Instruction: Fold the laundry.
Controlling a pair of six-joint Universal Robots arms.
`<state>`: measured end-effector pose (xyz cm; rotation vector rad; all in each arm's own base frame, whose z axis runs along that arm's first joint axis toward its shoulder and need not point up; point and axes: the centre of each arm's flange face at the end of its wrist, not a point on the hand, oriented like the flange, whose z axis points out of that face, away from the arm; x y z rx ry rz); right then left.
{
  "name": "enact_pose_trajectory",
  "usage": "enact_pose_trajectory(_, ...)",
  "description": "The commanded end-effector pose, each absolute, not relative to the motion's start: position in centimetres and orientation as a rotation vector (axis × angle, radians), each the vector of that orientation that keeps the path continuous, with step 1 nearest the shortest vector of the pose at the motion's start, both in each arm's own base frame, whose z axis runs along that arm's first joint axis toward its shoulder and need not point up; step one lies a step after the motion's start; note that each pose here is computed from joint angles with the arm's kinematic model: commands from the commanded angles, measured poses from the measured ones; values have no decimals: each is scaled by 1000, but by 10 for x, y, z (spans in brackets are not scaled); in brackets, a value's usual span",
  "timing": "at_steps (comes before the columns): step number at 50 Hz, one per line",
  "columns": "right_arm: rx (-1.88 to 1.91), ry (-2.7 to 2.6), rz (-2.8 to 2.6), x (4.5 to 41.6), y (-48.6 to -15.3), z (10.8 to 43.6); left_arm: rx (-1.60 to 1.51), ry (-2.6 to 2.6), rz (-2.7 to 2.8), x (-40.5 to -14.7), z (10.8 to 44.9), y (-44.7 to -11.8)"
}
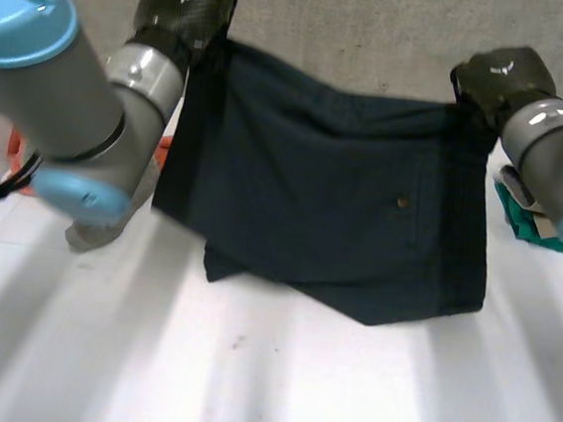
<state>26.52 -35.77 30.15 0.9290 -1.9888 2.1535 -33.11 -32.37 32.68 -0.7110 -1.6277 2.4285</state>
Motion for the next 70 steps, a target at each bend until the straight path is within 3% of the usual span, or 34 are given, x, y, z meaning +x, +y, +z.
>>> enact_pose_trajectory(1, 523, -1406, 2663, 284, -387, 371, -390, -999, 2793, -333, 423, -355)
enact_pose_trajectory(6, 366, -1124, 2828, 285, -386, 405, -253, -682, 2878, -332, 454, -345)
enact_pose_trajectory(12, 379, -1119, 2837, 287, -387, 404, -302, -824, 2842, -333, 429, -351)
enact_pose_trajectory(15, 444, -1221, 2788, 290, -392, 381, -367, -988, 2791, -335, 396, -356)
enact_pose_trajectory(21, 727, -1611, 2568, 300, -403, 286, -502, -1283, 2661, -334, 327, -350)
enact_pose_trajectory(28, 987, -1994, 2213, 298, -391, 179, -755, -1679, 2377, -338, 231, -315)
enact_pose_trajectory(32, 1094, -2083, 2038, 291, -374, 157, -915, -1874, 2187, -334, 192, -286)
enact_pose_trajectory(34, 1164, -2125, 1933, 286, -357, 153, -1015, -2007, 2064, -323, 173, -269)
enact_pose_trajectory(44, 1457, -2193, 1477, 252, -276, 178, -1368, -2221, 1767, -278, 195, -193)
enact_pose_trajectory(51, 1746, -2193, 1101, 218, -188, 201, -1757, -2293, 1356, -237, 205, -113)
enact_pose_trajectory(53, 1789, -2158, 1056, 209, -175, 204, -1892, -2215, 1208, -231, 211, -82)
enact_pose_trajectory(56, 1824, -2087, 1043, 201, -165, 207, -1990, -2120, 1088, -228, 217, -60)
enact_pose_trajectory(58, 1822, -2096, 1056, 200, -164, 207, -1975, -2101, 1130, -232, 219, -65)
enact_pose_trajectory(63, 1734, -2122, 1176, 206, -179, 213, -1855, -1992, 1538, -270, 221, -123)
enact_pose_trajectory(70, 1443, -2133, 1458, 232, -261, 191, -1641, -1783, 2091, -328, 216, -227)
